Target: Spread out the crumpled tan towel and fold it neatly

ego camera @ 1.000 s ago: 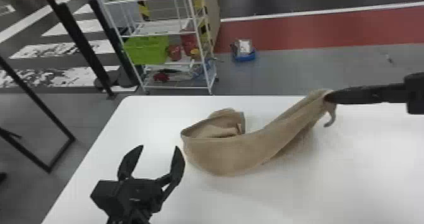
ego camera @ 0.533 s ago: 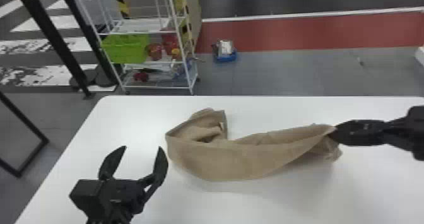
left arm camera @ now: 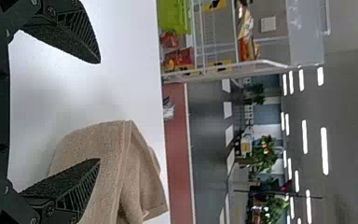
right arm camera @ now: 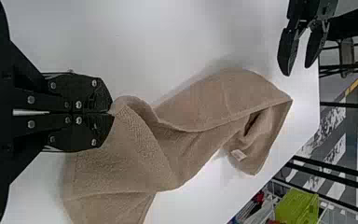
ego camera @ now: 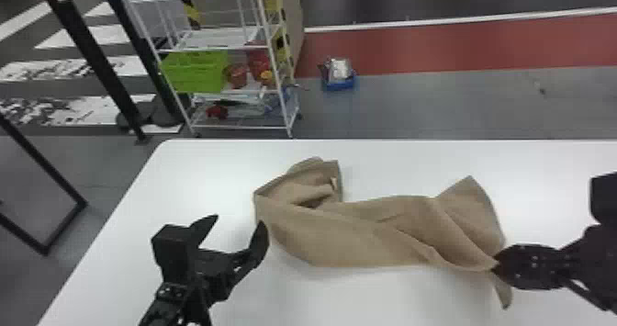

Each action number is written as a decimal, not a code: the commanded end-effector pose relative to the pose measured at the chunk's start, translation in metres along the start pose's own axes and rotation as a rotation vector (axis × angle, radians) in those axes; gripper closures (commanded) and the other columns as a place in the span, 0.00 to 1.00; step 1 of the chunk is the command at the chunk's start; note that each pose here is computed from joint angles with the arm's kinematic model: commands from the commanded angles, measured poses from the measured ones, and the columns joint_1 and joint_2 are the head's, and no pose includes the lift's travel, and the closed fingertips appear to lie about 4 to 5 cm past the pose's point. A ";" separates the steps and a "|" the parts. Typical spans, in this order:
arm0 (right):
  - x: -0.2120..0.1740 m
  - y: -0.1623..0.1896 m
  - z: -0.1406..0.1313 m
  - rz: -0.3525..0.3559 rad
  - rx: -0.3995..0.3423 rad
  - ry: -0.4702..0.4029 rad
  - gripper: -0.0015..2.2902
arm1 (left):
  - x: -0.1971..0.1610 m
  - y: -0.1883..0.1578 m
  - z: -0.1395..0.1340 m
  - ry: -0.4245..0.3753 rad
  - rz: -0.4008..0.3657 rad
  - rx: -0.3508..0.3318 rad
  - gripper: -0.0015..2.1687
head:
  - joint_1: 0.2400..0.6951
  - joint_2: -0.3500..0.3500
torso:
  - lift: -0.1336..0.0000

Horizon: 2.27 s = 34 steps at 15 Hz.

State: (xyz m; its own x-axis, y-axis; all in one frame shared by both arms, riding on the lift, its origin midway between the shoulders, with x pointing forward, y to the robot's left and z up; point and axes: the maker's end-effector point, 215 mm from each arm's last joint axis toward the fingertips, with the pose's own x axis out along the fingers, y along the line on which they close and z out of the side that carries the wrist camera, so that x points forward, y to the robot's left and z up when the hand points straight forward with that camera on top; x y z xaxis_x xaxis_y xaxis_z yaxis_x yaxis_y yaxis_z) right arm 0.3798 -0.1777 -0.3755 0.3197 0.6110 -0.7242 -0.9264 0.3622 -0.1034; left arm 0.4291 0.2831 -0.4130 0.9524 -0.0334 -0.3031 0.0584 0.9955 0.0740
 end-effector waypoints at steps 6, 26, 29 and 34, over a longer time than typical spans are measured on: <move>-0.007 -0.006 -0.016 -0.021 0.039 0.019 0.57 | 0.018 0.003 0.040 0.041 -0.022 -0.012 0.07 | 1.00 0.66 | 0.08; 0.009 0.011 -0.032 -0.001 0.088 0.079 0.57 | 0.095 -0.031 0.033 0.409 -0.071 0.030 0.10 | 1.00 0.58 | 0.08; 0.009 0.011 -0.031 -0.001 0.087 0.078 0.57 | 0.101 -0.025 0.031 0.437 -0.065 0.029 0.20 | 1.00 0.60 | 0.08; 0.008 0.006 -0.034 -0.009 0.087 0.083 0.57 | 0.093 -0.026 0.020 0.487 -0.077 0.024 0.74 | 1.00 0.60 | 0.08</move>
State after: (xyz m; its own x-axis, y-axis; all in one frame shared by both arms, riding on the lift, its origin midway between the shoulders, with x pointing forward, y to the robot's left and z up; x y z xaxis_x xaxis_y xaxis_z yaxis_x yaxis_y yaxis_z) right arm 0.3701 -0.1946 -0.4050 0.3097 0.5467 -0.7780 -0.9006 0.4310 -0.0556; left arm 0.5260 0.2515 -0.4219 0.7062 -0.0577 -0.7056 0.1367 0.9890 0.0559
